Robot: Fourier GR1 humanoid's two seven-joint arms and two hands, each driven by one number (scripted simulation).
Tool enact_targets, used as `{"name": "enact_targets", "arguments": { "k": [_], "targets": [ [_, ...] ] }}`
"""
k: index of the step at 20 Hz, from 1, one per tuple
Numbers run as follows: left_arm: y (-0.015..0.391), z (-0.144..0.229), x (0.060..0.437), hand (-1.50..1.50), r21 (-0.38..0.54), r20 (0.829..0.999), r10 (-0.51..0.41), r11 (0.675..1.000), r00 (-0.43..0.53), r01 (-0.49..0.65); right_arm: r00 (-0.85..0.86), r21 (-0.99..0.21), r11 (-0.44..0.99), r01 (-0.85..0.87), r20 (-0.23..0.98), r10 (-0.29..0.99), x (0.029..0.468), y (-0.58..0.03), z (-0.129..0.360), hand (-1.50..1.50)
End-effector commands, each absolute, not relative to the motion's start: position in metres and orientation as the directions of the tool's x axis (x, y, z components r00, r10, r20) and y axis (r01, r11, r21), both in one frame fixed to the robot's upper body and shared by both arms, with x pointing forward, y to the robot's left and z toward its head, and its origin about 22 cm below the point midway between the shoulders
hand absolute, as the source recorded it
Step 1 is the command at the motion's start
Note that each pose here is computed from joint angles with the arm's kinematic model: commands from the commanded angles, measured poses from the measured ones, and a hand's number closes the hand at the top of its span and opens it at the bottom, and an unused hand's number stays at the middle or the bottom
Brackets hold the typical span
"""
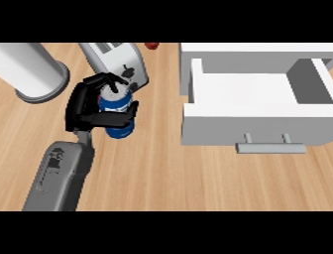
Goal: Pick up the can, place it into the drawer and close the drawer
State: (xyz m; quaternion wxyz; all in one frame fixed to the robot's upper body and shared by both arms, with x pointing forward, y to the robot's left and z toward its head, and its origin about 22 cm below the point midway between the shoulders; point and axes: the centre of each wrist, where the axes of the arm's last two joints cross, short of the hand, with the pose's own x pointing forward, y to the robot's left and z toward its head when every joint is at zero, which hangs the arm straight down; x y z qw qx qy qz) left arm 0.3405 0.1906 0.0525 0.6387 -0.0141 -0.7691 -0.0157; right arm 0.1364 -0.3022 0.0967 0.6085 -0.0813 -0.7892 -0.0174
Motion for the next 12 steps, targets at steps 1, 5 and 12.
{"name": "enact_targets", "arguments": {
  "k": [1,5,12],
  "targets": [
    [0.154,0.087,0.338,1.50,-0.002,0.982,0.019,0.996,-0.190,0.090,-0.264,-0.058,0.988,0.144,0.960,0.095,0.144,-0.328,0.092,-1.50],
    [0.133,0.133,0.355,1.50,0.034,0.975,-0.010,0.994,-0.221,0.102,-0.258,-0.074,0.986,0.147,0.960,0.110,0.135,-0.295,0.100,-1.50],
    [0.089,0.167,0.370,1.50,0.070,0.964,-0.036,0.990,-0.264,0.123,-0.244,-0.076,0.986,0.145,0.963,0.111,0.148,-0.307,0.095,-1.50]
  ]
}}
